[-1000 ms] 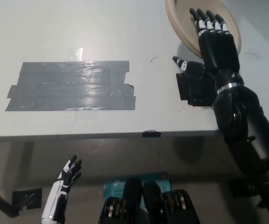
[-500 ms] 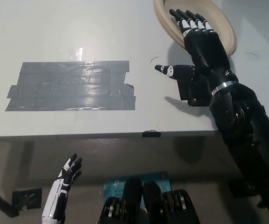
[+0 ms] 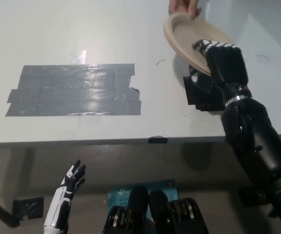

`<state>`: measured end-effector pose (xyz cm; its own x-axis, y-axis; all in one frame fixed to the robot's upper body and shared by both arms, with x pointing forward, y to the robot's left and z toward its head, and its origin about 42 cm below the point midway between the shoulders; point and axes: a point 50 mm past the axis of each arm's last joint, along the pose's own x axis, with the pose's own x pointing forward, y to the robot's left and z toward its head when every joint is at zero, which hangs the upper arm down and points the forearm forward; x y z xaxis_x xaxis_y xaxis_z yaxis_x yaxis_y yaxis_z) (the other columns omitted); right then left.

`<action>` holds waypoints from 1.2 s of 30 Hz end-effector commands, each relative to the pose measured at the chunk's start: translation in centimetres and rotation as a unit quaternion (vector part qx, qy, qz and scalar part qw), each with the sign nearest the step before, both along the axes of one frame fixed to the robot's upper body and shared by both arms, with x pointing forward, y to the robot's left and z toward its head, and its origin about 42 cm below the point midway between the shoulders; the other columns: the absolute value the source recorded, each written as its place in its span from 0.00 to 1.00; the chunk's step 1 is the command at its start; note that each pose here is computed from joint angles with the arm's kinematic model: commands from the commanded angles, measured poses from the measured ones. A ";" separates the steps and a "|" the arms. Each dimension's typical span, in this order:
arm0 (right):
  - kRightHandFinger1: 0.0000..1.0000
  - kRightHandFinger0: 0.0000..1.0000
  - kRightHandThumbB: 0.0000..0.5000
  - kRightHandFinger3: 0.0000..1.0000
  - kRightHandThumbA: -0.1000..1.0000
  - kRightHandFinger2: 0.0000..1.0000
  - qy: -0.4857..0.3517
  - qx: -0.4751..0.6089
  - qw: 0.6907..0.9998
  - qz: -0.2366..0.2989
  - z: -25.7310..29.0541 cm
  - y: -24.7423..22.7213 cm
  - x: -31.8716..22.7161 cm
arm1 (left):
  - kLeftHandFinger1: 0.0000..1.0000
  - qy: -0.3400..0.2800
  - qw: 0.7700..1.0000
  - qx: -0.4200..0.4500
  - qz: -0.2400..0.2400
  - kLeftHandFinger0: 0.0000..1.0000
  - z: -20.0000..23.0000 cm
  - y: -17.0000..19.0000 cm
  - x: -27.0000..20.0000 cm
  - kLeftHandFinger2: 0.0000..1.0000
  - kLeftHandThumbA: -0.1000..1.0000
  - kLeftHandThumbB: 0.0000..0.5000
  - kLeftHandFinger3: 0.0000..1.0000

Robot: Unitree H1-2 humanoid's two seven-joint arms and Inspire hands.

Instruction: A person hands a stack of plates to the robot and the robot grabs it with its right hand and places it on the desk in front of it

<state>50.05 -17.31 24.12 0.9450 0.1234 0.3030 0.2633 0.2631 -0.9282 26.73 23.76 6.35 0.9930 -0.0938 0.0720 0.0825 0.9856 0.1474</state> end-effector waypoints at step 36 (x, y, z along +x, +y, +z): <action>0.00 0.00 0.09 0.25 0.71 0.27 -0.298 -0.068 0.951 0.040 11.2 -2.5 -2.9 | 1.00 -0.025 1.000 -0.001 0.000 1.00 1.3 -0.1 0.9 1.00 1.00 0.38 1.00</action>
